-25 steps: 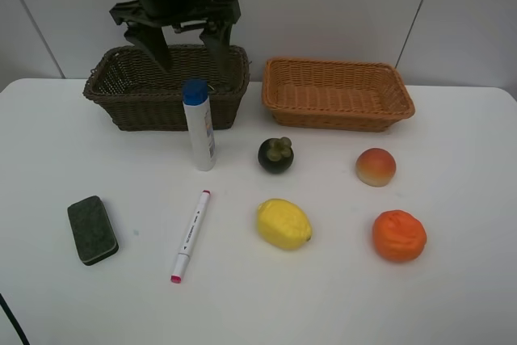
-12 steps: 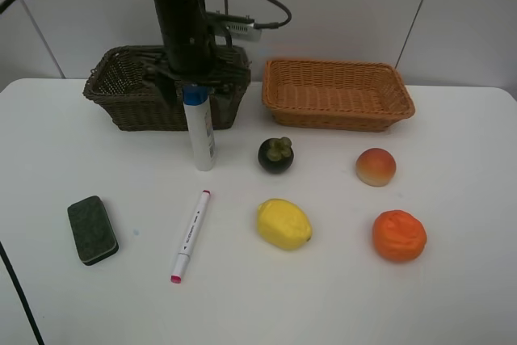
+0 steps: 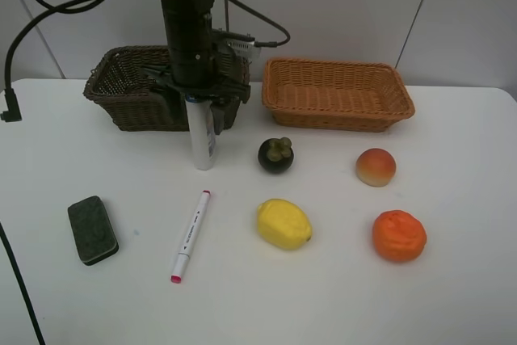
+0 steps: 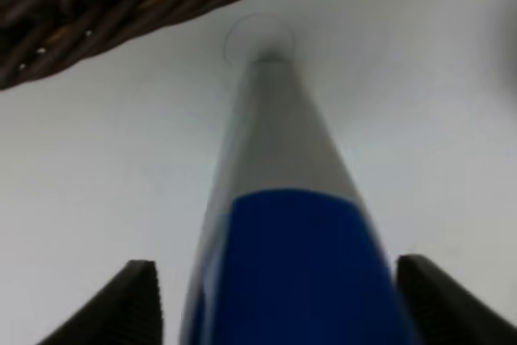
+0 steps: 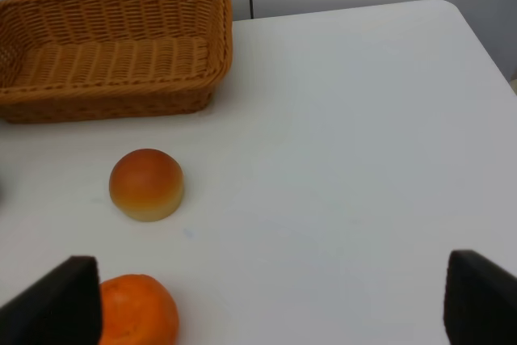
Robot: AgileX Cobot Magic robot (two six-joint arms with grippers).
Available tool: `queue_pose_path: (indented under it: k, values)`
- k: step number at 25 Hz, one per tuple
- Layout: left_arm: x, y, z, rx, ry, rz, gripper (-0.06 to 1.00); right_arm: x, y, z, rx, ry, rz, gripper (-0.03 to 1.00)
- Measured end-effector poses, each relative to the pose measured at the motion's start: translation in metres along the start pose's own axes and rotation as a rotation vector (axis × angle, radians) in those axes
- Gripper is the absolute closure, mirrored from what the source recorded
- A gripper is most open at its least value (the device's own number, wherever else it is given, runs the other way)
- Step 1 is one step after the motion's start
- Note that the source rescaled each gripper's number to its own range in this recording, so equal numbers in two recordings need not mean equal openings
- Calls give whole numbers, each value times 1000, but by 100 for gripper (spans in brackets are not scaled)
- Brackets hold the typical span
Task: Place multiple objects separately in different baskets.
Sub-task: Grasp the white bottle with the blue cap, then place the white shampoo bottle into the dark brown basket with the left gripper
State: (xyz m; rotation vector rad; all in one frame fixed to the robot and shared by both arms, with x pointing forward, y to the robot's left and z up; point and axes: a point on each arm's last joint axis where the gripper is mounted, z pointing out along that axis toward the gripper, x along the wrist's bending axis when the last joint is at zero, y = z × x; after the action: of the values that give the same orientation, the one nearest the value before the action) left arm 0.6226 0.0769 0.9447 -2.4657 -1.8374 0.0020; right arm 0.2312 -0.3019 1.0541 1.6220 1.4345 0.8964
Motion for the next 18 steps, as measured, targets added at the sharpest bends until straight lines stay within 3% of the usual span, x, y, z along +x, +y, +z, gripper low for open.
queue_pose_path:
  k: [2, 10, 13, 16, 18]
  values:
    - [0, 0, 0, 0, -3, -1, 61, 0, 0, 0, 0, 0, 0, 14]
    - [-1, -3, -15, -28, -32, 24, 62, 0, 0, 0, 0, 0, 0, 14]
    - [2, -3, -53, -128, -74, 20, 62, 0, 0, 0, 0, 0, 0, 14]
    - [25, 0, -100, -261, -127, -30, 62, 0, 0, 0, 0, 0, 0, 14]
    - [55, 6, -114, -312, -127, -96, 63, 0, 0, 0, 0, 0, 0, 14]
